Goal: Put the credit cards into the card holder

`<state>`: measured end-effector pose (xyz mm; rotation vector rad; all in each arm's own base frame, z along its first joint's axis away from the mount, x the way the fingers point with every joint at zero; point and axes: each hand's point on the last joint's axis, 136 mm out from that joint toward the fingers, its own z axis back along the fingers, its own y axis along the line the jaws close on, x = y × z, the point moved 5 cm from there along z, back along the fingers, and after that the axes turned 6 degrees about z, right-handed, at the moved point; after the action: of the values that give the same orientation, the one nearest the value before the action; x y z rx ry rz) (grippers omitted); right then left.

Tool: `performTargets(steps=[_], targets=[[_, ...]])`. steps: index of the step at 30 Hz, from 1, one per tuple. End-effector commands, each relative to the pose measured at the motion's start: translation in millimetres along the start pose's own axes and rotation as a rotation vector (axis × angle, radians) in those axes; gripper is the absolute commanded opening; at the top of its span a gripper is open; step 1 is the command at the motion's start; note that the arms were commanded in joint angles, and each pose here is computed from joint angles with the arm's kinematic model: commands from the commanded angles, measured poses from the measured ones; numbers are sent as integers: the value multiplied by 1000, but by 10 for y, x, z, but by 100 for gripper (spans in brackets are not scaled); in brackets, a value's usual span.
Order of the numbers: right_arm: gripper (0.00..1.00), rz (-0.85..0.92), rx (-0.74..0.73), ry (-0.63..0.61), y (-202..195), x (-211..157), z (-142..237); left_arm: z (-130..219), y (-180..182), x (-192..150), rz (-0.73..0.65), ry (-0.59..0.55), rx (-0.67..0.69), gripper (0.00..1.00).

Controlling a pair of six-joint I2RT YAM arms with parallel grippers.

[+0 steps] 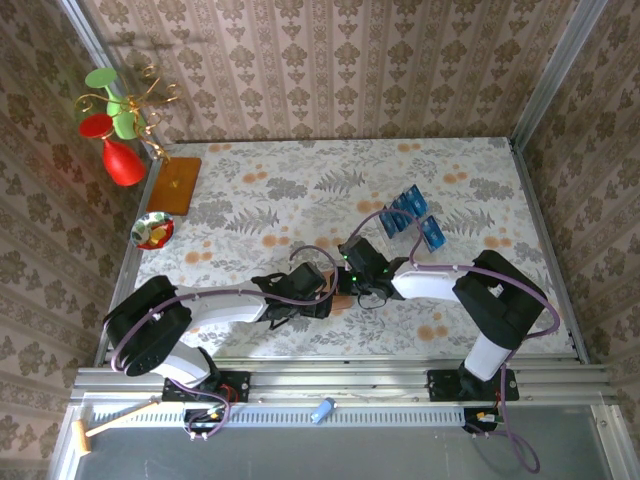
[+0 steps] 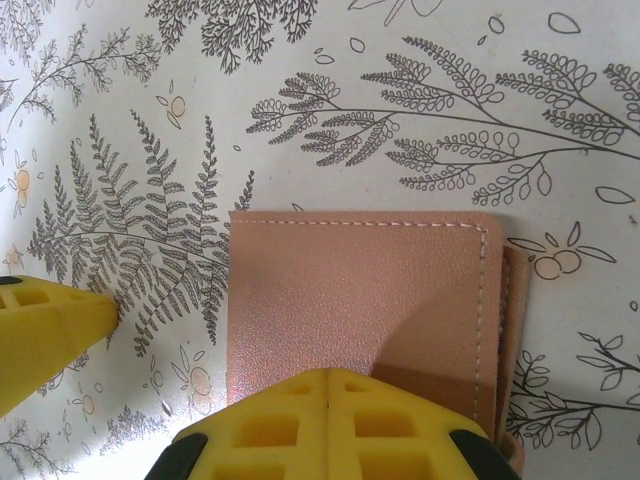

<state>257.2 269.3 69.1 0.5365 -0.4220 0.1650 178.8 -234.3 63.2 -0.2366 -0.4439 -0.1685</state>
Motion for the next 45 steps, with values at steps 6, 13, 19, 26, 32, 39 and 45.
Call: performTargets(steps=[6,13,19,26,32,39,45], targets=[[0,-78,-210,182,-619,-662,-230,-173,151,-220,2,88,54,100],[0,-91,-160,149,-496,-510,-122,-168,141,-213,-1,86,50,100],[0,-65,-68,81,-174,-85,32,-174,139,-213,-1,88,50,100],[0,-45,3,23,70,246,172,-181,145,-221,-1,91,53,100],[0,-50,1,25,47,245,179,-180,142,-220,-2,90,52,100],[0,-70,3,52,-19,132,82,-173,133,-206,-3,88,51,100],[0,-83,2,70,-69,58,19,-174,143,-211,-3,88,54,100]])
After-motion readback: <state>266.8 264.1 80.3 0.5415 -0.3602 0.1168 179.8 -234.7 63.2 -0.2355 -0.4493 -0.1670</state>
